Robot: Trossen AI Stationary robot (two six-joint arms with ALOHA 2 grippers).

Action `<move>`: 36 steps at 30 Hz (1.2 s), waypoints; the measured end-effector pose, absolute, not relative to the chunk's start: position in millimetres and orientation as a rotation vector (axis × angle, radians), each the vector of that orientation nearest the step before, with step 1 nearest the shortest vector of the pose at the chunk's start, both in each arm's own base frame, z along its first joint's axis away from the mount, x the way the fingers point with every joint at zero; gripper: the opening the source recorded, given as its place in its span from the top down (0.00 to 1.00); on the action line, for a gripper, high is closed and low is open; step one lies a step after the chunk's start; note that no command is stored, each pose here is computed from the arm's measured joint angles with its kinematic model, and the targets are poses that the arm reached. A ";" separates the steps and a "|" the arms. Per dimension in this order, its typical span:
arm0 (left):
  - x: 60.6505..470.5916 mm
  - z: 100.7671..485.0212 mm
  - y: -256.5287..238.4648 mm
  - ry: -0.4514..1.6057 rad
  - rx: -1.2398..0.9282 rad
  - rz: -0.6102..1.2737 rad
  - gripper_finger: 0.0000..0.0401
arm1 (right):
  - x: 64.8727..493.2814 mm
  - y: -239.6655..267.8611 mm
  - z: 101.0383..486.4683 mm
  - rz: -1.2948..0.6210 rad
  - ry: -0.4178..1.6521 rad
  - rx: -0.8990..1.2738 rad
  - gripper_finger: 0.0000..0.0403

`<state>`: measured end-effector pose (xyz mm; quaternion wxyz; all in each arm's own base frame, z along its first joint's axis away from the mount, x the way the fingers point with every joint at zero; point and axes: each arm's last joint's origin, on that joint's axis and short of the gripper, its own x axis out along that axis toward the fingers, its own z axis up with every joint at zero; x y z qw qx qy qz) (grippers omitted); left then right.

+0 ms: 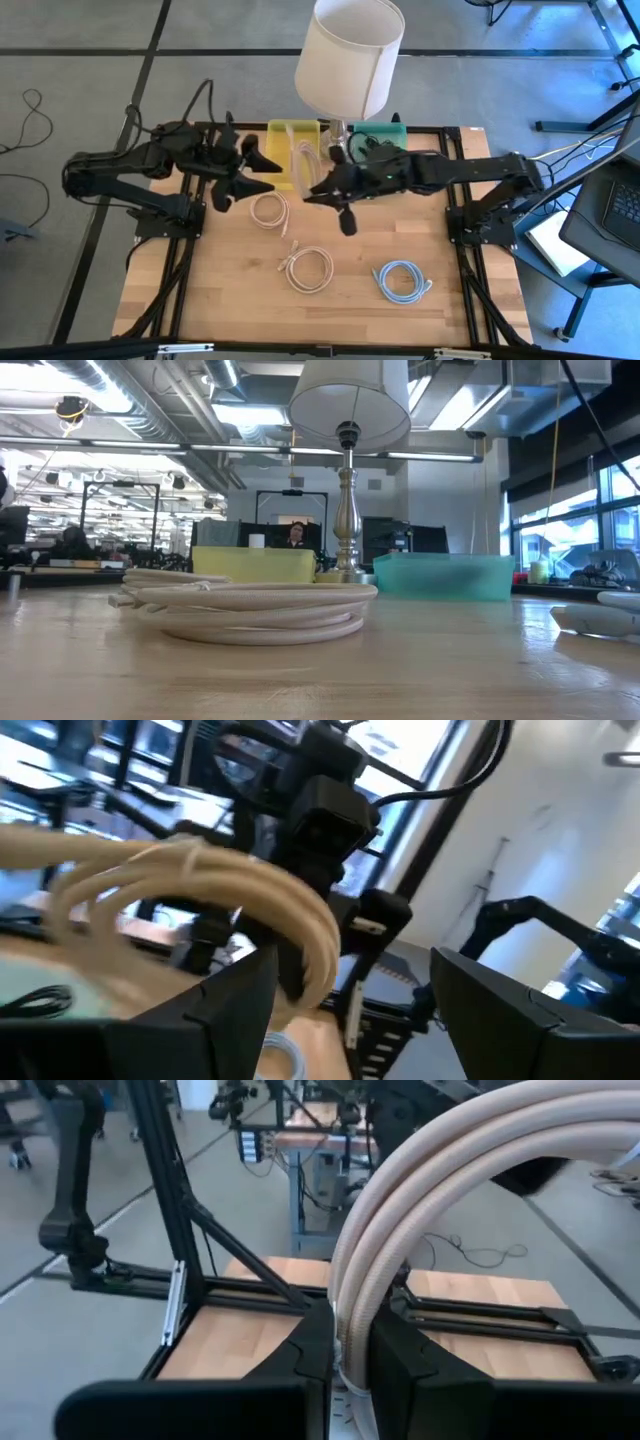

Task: Pick & Place USB Port
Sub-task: Put the light brown HDMI cable into the yellow bin

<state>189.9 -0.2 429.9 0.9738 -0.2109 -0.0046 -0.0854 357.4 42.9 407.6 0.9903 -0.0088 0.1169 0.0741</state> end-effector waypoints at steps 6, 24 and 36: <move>207.9 423.0 -0.1 0.015 -0.398 -0.189 0.36 | 378.7 41.7 413.5 0.132 0.279 -0.073 0.91; 210.1 419.9 2.1 0.020 -0.195 -0.219 0.92 | 398.7 35.9 412.7 0.099 0.298 -0.100 0.91; 175.4 428.1 4.5 0.022 -0.190 -0.165 0.92 | 326.0 20.5 430.2 -0.209 0.588 -0.061 0.42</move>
